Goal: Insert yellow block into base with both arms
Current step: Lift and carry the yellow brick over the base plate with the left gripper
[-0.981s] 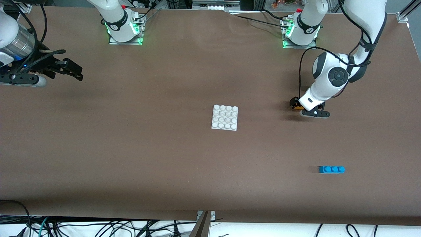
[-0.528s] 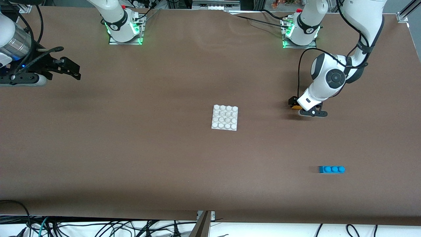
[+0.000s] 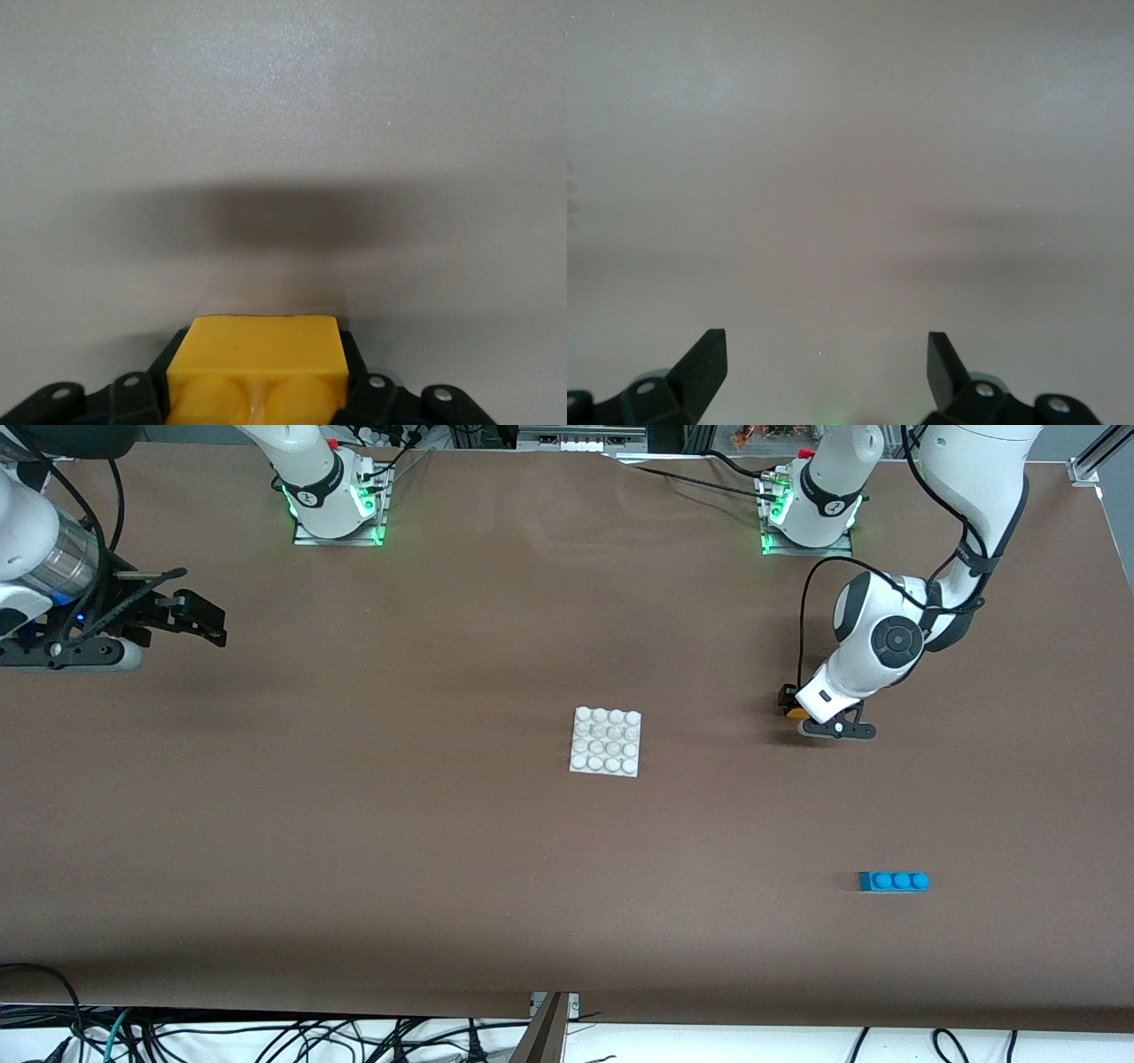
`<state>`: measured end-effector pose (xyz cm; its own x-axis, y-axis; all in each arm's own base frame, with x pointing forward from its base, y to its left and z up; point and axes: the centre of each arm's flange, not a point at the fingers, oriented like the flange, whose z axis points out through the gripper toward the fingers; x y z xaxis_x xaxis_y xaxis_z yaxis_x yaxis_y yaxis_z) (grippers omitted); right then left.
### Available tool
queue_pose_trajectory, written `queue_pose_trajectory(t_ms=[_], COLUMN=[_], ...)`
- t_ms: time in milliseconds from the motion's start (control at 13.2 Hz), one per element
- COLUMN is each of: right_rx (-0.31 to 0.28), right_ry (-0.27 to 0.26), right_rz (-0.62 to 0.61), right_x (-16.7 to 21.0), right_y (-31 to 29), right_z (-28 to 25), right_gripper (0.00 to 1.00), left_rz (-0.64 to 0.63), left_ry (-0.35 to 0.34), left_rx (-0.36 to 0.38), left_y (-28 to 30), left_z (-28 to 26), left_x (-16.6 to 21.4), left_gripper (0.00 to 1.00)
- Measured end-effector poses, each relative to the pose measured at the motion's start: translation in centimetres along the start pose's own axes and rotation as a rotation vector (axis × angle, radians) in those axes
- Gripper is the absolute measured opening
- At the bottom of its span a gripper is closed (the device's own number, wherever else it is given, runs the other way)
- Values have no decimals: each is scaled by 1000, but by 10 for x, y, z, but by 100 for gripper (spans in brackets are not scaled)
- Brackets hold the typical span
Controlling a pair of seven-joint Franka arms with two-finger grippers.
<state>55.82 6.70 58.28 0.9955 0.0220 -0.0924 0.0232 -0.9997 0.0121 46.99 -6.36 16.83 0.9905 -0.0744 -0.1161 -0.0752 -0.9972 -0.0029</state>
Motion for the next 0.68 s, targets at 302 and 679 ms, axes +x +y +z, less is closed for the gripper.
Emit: queue_pose_trajectory(t_ms=[302, 679], right_rx=[0, 1], right_ry=[4, 6], right_rz=[1, 0], right_x=[1, 1], right_y=[0, 0], right_z=[-2, -3], right_gripper=[100, 100], left_rz=[15, 27], left_ry=[-5, -26], left_rx=[11, 27], left_y=[10, 109], left_z=[-40, -162], left_x=[18, 55], left_gripper=[68, 68])
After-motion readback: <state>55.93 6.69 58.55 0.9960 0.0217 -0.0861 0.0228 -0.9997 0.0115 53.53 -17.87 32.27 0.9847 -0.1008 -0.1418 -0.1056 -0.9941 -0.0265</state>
